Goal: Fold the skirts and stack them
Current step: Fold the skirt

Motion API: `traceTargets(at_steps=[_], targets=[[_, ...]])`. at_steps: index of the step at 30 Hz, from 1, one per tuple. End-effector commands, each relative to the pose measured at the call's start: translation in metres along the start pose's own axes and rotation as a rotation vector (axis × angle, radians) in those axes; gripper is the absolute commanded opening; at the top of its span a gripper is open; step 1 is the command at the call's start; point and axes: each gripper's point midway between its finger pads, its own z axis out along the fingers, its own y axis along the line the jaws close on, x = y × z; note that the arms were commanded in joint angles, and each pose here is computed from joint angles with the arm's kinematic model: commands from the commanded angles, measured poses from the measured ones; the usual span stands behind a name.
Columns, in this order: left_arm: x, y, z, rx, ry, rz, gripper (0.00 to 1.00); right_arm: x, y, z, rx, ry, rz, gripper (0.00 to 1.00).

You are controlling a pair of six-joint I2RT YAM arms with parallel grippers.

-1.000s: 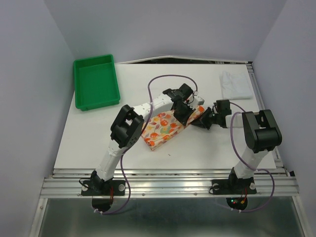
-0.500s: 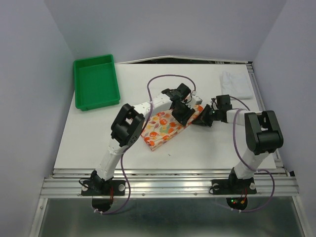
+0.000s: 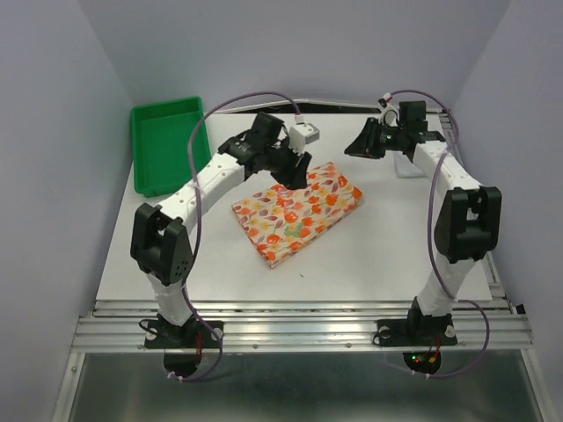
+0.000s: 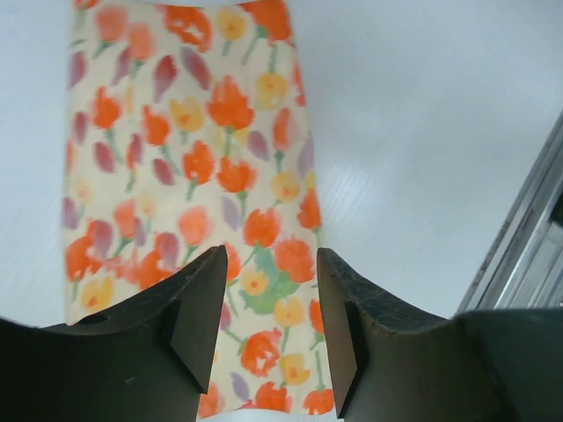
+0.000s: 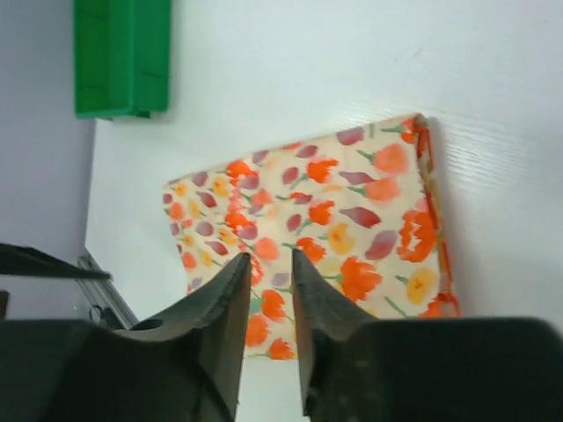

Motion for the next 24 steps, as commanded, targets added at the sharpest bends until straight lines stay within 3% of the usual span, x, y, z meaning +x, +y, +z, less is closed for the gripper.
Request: traceTargets(at_steps=[1,2,3,5,13,16,19,24], targets=[[0.061,0.057,-0.012,-0.077,0.085,-0.232,0.55,0.014,-0.060,0.031,0.137,0.139,0.009,0.36],[0.066,0.064,-0.020,-0.096,0.078,-0.255,0.56,0.012,-0.066,0.035,0.150,0.146,0.006,0.41],[0.067,0.069,-0.032,-0.123,0.061,-0.262,0.56,0.012,-0.071,0.039,0.152,0.152,-0.003,0.56],[0.087,0.084,-0.050,-0.176,0.084,-0.302,0.57,0.015,-0.085,0.051,0.159,0.168,0.003,0.66],[0.166,0.117,-0.095,-0.373,0.231,-0.329,0.49,0.065,-0.089,0.053,0.101,0.285,0.116,0.72],[0.205,0.135,-0.106,-0.446,0.350,-0.340,0.42,0.100,-0.080,0.042,0.064,0.334,0.209,0.72],[0.236,0.136,-0.100,-0.438,0.427,-0.356,0.38,0.136,-0.076,0.030,0.047,0.372,0.289,0.72],[0.241,0.143,-0.080,-0.412,0.420,-0.393,0.34,0.167,-0.063,0.011,0.037,0.409,0.361,0.73]])
